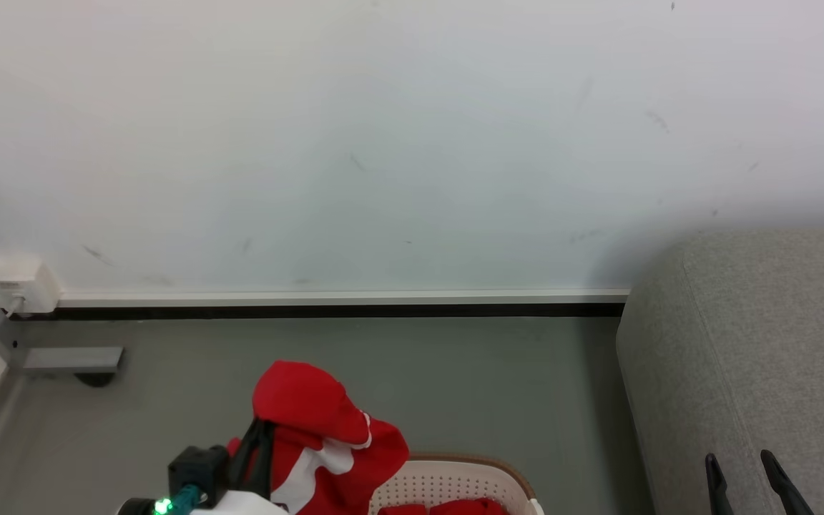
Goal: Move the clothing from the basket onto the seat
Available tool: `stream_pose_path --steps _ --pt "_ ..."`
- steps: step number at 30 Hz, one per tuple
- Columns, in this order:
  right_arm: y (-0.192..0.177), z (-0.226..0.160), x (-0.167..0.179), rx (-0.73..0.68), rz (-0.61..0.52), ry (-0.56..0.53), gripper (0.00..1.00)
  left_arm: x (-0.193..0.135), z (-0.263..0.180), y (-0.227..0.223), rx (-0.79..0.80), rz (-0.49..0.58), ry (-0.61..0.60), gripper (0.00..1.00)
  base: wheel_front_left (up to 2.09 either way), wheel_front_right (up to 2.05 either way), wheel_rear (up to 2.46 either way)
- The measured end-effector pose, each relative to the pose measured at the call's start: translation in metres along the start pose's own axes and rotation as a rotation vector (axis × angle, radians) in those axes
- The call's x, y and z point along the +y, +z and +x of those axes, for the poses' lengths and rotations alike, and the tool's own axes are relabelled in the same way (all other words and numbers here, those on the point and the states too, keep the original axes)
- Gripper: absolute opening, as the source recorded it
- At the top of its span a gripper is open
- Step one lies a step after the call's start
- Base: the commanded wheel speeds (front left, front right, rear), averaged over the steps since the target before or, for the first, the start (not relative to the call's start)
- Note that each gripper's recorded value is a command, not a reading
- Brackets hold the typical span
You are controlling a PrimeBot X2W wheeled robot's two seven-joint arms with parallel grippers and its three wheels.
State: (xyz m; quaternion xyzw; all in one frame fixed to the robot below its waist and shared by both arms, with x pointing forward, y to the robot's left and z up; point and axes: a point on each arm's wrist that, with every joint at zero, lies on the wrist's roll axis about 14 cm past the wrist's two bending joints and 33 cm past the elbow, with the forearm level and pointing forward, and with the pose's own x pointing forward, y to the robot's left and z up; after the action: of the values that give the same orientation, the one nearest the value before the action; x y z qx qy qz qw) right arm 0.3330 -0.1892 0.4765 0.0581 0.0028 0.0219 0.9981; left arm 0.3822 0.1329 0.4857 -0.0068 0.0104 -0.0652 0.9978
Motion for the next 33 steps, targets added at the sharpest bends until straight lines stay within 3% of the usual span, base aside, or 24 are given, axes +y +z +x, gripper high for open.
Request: stream_pose_path --steps 21,33 --pt "0.001 0.002 0.012 -0.002 -0.001 0.042 1.00 0.007 -0.005 0.010 -0.034 0.002 0.016 0.00 0.00 0.00 0.00" --pt "0.026 0.010 0.060 -0.080 -0.025 0.206 1.00 -0.030 -0.001 0.038 -0.101 0.011 -0.114 0.00 0.00 0.00 0.00"
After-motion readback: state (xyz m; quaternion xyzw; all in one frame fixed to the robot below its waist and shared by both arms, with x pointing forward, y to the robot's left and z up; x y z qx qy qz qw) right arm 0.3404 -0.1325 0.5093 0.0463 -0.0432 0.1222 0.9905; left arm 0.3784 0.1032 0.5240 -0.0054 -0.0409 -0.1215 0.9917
